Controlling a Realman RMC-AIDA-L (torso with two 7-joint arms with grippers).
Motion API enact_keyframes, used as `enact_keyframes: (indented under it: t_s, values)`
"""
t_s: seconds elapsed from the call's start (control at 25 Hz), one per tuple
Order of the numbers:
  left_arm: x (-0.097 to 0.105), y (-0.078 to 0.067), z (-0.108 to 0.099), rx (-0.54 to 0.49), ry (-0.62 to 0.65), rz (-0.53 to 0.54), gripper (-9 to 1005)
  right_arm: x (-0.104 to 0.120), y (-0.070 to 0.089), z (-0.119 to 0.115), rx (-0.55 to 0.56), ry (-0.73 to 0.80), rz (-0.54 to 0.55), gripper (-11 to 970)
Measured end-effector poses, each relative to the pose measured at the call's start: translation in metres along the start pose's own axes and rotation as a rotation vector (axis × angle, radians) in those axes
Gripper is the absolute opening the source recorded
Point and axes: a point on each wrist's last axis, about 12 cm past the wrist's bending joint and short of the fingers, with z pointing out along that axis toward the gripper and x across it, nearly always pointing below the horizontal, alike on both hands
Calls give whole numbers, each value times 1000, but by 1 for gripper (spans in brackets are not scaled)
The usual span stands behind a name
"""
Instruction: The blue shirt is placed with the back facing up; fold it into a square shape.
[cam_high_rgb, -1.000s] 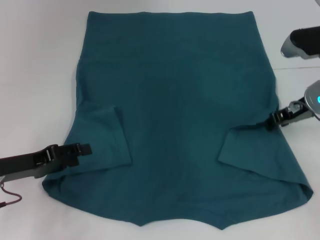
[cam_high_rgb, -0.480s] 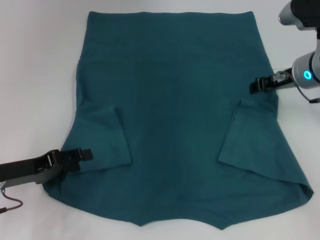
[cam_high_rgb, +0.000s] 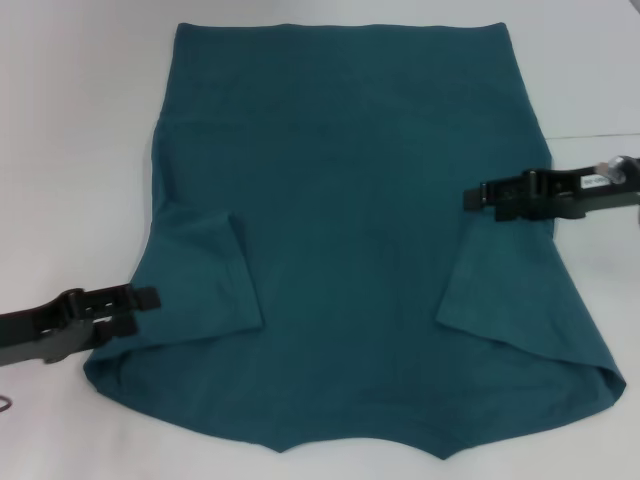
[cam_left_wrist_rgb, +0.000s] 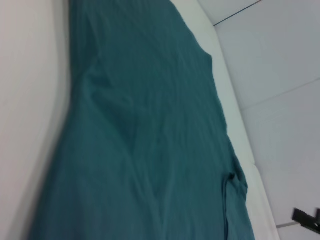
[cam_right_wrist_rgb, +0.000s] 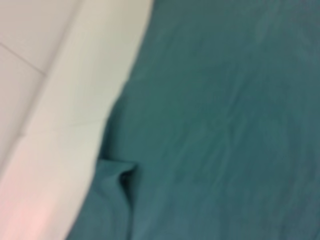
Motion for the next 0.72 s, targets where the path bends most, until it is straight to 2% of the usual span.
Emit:
enact_keyframes:
  t_s: [0.08, 0.32, 0.52, 0.72]
  values:
    - [0, 3, -8, -21, -1, -31, 662, 6, -5, -7, -37, -20, 18, 649]
    - [4, 15, -27, -116, 3, -131, 660, 17, -17, -19, -65, -78, 58, 696]
    - [6, 20, -27, -139, 2, -153, 661, 18, -17, -18, -65, -72, 26, 735]
    - [5, 24, -26, -181, 1, -149, 662, 17, -16, -16, -61, -70, -3, 735]
